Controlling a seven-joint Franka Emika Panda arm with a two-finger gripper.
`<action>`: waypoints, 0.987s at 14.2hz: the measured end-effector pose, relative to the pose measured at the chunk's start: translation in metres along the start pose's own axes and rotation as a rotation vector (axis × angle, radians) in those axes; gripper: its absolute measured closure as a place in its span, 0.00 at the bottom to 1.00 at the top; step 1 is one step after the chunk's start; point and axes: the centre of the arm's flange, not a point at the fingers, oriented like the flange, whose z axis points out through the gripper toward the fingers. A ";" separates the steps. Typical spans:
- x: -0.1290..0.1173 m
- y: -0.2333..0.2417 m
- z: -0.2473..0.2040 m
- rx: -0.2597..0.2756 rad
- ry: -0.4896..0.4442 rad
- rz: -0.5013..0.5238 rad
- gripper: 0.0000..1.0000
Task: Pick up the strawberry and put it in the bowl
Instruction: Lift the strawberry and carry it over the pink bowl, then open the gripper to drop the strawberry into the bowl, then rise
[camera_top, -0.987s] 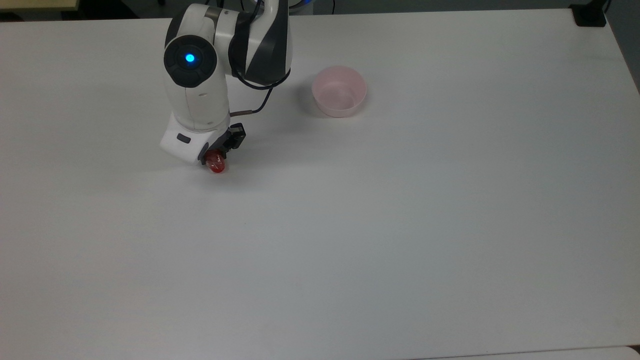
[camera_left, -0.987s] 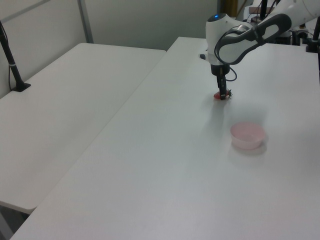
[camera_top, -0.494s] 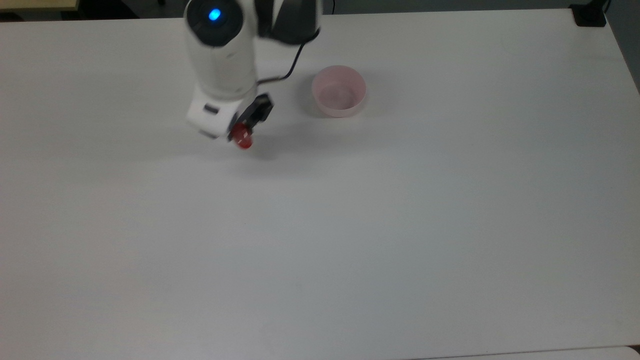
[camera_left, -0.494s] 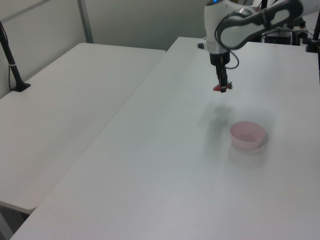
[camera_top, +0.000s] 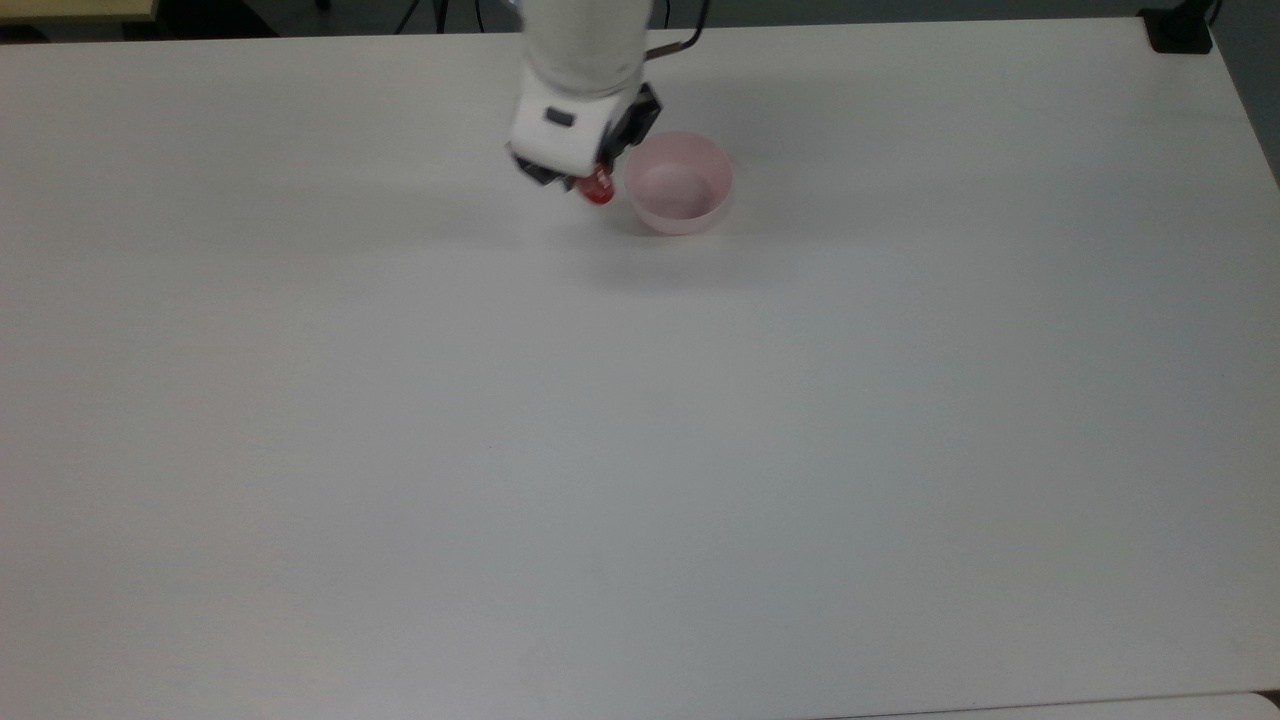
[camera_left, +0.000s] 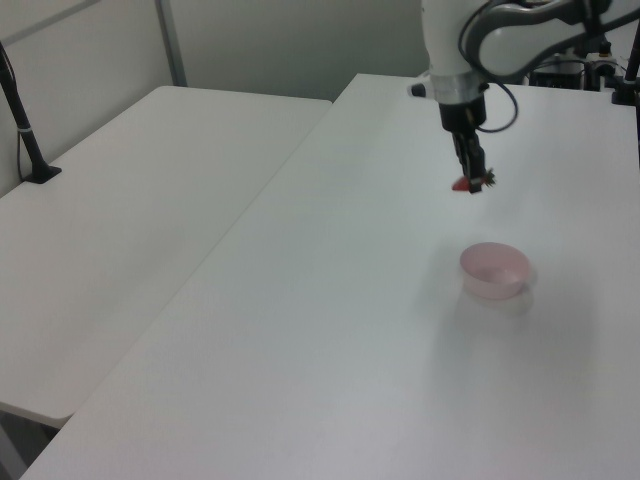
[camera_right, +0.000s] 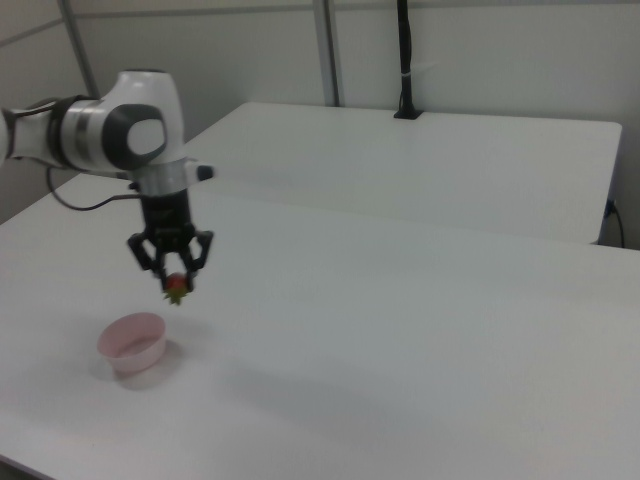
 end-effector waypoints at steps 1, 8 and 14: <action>-0.002 -0.015 0.007 0.006 -0.017 -0.008 0.58; 0.017 -0.114 0.066 -0.016 -0.128 0.046 0.35; -0.006 -0.043 -0.005 -0.053 0.016 0.213 0.00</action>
